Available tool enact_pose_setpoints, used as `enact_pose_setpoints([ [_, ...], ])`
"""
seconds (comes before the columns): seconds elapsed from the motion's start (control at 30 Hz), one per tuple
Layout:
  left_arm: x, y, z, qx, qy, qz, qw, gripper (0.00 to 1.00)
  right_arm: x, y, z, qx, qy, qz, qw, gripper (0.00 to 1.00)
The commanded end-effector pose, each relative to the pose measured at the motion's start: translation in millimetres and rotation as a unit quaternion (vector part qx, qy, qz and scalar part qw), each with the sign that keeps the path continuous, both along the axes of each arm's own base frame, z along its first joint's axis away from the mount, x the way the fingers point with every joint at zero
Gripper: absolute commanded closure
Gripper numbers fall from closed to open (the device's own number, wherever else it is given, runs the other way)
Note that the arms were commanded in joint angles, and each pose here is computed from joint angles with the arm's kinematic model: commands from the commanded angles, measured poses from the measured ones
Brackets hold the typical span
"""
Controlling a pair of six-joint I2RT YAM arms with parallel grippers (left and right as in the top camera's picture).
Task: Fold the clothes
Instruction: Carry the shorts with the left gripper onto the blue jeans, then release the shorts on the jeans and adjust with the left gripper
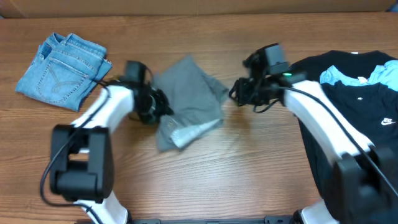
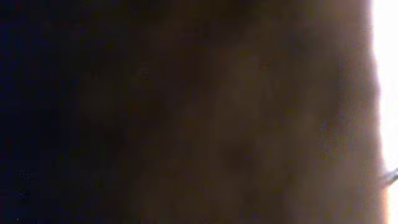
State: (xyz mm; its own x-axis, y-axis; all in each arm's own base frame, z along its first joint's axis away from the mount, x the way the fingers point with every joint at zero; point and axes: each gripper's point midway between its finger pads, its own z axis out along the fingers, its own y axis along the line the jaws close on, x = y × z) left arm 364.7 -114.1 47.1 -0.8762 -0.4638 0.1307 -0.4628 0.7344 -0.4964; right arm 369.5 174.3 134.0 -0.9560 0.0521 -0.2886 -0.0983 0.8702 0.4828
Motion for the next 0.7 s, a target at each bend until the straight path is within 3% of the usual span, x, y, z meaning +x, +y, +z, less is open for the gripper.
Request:
enact_pose_setpoints([
  [0.0,61,45,117,0.030,-0.192,-0.003,0.981,0.96,-1,-8,33,0.006,-0.041,-0.005,0.999,0.62],
  [0.1,85,91,170,0.055,-0.261,0.029,0.963,0.96,-4,-8,37,0.007,-0.041,-0.004,0.999,0.62],
  [0.3,107,182,213,0.112,-0.345,0.091,0.927,0.96,-13,-11,32,0.001,-0.020,-0.004,1.000,0.62],
  [0.5,123,256,192,0.146,-0.353,0.143,0.913,0.96,-21,-13,28,-0.004,-0.001,-0.004,1.000,0.62],
  [0.67,137,285,143,0.119,-0.333,0.158,0.922,0.96,-30,-12,24,-0.009,0.019,0.000,1.000,0.62],
])
